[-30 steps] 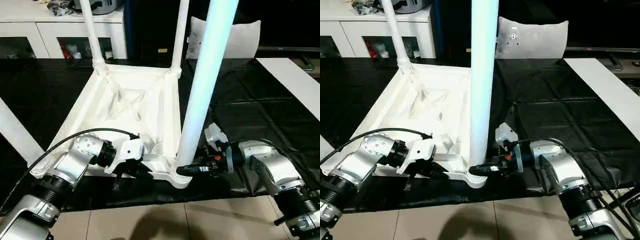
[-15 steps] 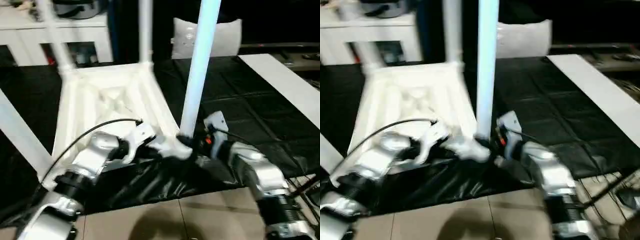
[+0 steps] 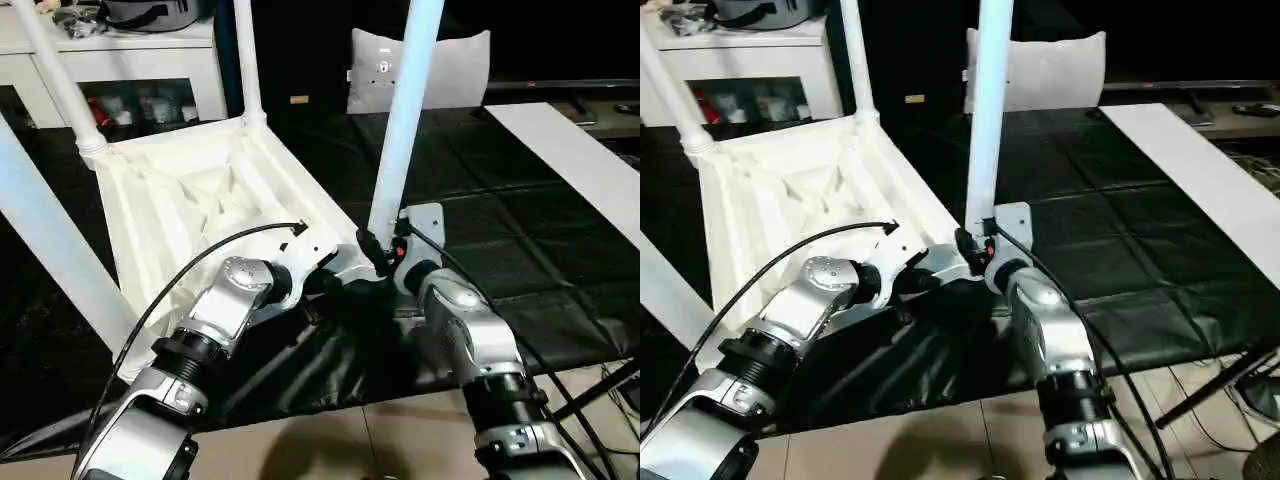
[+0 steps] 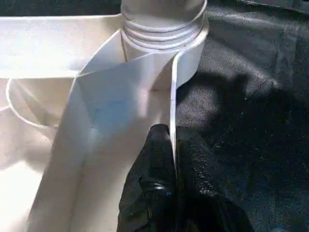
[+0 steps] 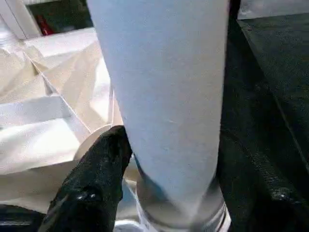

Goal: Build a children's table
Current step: Rotate table base

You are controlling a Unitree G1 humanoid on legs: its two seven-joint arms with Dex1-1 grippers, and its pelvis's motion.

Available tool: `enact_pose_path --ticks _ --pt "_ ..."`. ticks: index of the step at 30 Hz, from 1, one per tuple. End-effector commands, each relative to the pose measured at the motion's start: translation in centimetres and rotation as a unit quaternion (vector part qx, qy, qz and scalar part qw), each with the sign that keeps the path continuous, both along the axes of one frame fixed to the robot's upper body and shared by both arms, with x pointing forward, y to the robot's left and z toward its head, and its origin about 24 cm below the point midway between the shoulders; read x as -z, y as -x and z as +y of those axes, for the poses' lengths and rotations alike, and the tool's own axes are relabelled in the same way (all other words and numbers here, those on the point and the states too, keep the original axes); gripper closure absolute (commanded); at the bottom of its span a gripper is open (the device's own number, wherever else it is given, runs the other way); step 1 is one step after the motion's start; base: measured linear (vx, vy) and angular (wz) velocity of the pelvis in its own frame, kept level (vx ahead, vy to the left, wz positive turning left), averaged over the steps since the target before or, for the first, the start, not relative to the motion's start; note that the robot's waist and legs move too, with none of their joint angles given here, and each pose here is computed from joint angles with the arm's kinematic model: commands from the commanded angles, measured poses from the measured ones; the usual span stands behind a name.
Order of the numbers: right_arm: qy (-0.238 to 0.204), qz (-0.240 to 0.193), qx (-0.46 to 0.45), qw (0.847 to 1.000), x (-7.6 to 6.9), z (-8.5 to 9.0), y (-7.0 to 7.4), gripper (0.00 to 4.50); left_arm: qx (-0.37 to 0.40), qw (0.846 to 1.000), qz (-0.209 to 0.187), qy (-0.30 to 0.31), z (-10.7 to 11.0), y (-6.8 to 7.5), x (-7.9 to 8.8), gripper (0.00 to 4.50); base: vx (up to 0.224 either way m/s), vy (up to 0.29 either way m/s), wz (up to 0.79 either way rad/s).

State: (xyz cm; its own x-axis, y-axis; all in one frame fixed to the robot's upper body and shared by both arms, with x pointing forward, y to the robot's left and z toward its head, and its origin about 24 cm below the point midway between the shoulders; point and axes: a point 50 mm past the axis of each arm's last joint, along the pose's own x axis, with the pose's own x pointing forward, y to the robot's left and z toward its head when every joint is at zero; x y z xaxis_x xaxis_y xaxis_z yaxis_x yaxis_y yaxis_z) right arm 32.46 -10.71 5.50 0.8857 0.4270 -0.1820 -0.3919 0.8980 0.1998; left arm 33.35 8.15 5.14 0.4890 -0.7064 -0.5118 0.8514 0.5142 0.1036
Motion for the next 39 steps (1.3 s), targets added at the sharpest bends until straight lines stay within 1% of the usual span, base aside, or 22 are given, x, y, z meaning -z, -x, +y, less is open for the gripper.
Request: enact_pose_path --ticks 1,4,6,8,9,12,13,14,15,16,19,22,23,25,26,28,29,30,32,35,36,39 --pt "-0.013 0.018 -0.039 0.999 0.7 -0.3 1.0 1.15 0.026 0.998 -0.047 0.035 -0.4 -0.2 -1.5 4.50 0.000 0.000 0.00" --pt "-0.011 -0.002 -0.065 0.998 0.1 -1.9 1.6 0.89 0.039 0.998 -0.043 0.026 0.6 0.0 -1.2 4.50 0.000 0.000 0.00" --pt "-0.010 -0.009 -0.074 0.997 -0.2 -2.3 1.7 0.82 0.043 0.998 -0.043 0.023 0.9 0.0 -1.1 4.50 0.000 0.000 0.00" --pt "0.012 -0.031 -0.131 0.991 -1.0 -4.1 2.5 0.56 0.087 0.995 -0.035 0.026 1.6 0.6 -1.0 4.50 0.000 0.000 0.00" --pt "0.023 -0.035 -0.155 0.987 -1.3 -4.6 2.8 0.48 0.103 0.994 -0.030 0.026 1.8 0.8 -1.0 4.50 0.000 0.000 0.00" --pt "0.040 -0.037 -0.201 0.978 -1.6 -5.4 3.3 0.26 0.139 0.990 -0.021 0.016 2.2 1.3 -0.9 4.50 0.000 0.000 0.00" --pt "0.041 -0.033 -0.214 0.975 -1.7 -5.8 3.4 0.13 0.160 0.987 -0.016 0.010 2.4 1.6 -0.8 4.50 0.000 0.000 0.00" --pt "0.052 -0.026 -0.244 0.968 -2.0 -6.4 3.6 0.05 0.196 0.981 -0.003 0.002 2.8 2.0 -0.7 4.50 0.000 0.000 0.00" --pt "0.052 -0.026 -0.244 0.968 -2.0 -6.4 3.6 0.01 0.196 0.981 -0.003 0.002 2.8 2.0 -0.7 4.50 0.000 0.000 0.00" --pt "0.070 -0.021 -0.270 0.960 -2.1 -6.9 3.7 0.01 0.223 0.975 0.010 -0.001 3.1 2.4 -0.7 4.50 0.000 0.000 0.00" --pt "0.089 -0.018 -0.309 0.947 -2.3 -7.1 3.9 0.01 0.254 0.967 0.024 -0.004 3.4 2.8 -0.8 4.50 0.000 0.000 0.00" --pt "0.105 -0.015 -0.366 0.925 -2.4 -7.0 4.2 0.01 0.291 0.956 0.035 -0.010 3.7 3.1 -1.0 4.50 0.000 0.000 0.00" --pt "0.103 -0.011 -0.385 0.917 -2.4 -7.0 4.4 0.01 0.301 0.953 0.035 -0.012 3.8 3.2 -1.1 4.50 0.000 0.000 0.00" --pt "0.101 -0.008 -0.396 0.913 -2.3 -6.9 4.5 0.01 0.307 0.951 0.035 -0.014 3.8 3.2 -1.1 4.50 0.000 0.000 0.00" --pt "0.093 -0.004 -0.410 0.907 -2.4 -6.8 4.5 0.29 0.314 0.949 0.035 -0.016 3.7 3.2 -1.2 4.50 0.000 0.000 0.00" --pt "0.074 0.004 -0.434 0.898 -2.5 -6.6 4.7 0.29 0.327 0.944 0.039 -0.022 3.8 3.3 -1.2 4.50 0.000 0.000 0.00" --pt "0.074 0.004 -0.434 0.898 -2.5 -6.6 4.7 0.39 0.327 0.944 0.039 -0.022 3.8 3.3 -1.2 4.50 0.000 0.000 0.00" --pt "0.065 0.015 -0.461 0.885 -2.5 -6.4 4.8 0.49 0.338 0.940 0.041 -0.022 3.7 3.4 -1.3 4.50 0.000 0.000 0.00" --pt "0.067 0.020 -0.474 0.878 -2.4 -6.4 4.7 0.70 0.347 0.937 0.042 -0.021 3.6 3.5 -1.4 4.50 0.000 0.000 0.00" --pt "0.068 0.019 -0.479 0.875 -2.4 -6.4 4.4 0.86 0.363 0.931 0.044 -0.022 3.5 3.7 -1.4 4.50 0.000 0.000 0.00" --pt "0.063 0.020 -0.487 0.871 -2.4 -6.2 4.3 1.04 0.370 0.928 0.048 -0.023 3.5 3.8 -1.4 4.50 0.000 0.000 0.00" --pt "0.048 0.028 -0.508 0.859 -2.6 -5.9 4.4 1.13 0.383 0.922 0.052 -0.027 3.4 4.0 -1.3 4.50 0.000 0.000 0.00"
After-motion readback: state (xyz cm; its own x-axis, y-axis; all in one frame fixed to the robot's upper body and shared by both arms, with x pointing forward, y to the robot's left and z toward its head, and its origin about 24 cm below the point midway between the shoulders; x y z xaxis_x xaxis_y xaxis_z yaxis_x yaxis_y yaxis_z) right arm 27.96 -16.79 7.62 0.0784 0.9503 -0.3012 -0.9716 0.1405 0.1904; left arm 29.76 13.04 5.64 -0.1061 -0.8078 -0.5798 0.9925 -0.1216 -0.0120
